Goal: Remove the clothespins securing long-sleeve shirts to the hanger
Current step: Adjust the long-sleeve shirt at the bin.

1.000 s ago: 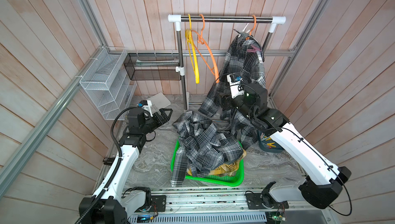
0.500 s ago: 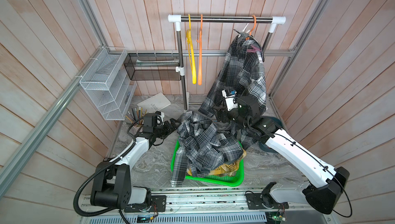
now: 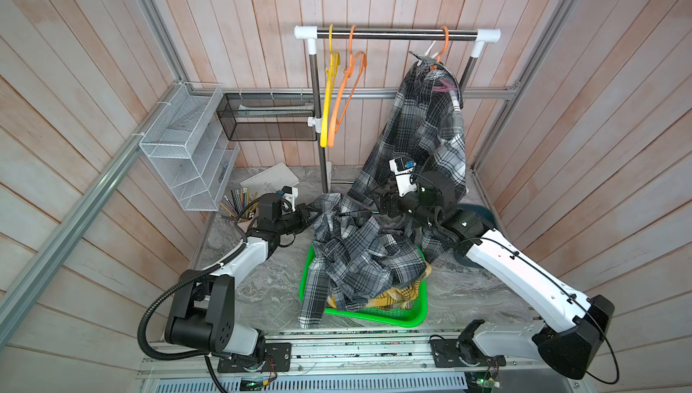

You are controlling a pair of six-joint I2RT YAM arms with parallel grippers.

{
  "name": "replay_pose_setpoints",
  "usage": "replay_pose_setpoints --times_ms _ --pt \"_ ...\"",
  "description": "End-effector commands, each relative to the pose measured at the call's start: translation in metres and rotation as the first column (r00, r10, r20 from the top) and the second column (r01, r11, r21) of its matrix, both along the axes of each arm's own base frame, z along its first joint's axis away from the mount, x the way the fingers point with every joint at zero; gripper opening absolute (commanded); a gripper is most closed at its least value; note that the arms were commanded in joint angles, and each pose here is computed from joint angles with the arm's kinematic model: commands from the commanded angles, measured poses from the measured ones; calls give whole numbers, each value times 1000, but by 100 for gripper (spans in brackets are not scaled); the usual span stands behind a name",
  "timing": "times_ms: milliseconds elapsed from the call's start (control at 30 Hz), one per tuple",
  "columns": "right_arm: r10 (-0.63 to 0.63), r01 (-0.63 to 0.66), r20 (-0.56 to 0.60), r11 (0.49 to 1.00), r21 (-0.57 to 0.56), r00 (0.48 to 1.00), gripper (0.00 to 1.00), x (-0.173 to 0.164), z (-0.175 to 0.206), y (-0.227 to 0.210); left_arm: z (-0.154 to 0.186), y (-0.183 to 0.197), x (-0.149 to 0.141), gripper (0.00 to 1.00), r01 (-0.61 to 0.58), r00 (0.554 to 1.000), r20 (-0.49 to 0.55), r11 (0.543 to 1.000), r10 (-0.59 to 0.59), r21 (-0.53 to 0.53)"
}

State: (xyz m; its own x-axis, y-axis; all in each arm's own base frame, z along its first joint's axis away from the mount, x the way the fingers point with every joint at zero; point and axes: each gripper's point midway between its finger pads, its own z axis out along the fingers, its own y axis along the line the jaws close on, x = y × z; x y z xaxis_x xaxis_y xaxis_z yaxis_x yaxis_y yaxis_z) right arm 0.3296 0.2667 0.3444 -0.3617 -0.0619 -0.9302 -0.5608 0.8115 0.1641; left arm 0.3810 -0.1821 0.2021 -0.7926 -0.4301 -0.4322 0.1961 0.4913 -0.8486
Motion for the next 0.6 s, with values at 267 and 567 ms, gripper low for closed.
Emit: replay_pose_setpoints --times_ms 267,567 --pt "39 -36 -197 999 21 980 73 -28 -65 5 88 -84 -100 0 477 815 323 874 -480 95" --pt "-28 22 -411 1000 -19 911 72 -66 -138 -13 11 -112 -167 0 659 727 87 728 -681 189"
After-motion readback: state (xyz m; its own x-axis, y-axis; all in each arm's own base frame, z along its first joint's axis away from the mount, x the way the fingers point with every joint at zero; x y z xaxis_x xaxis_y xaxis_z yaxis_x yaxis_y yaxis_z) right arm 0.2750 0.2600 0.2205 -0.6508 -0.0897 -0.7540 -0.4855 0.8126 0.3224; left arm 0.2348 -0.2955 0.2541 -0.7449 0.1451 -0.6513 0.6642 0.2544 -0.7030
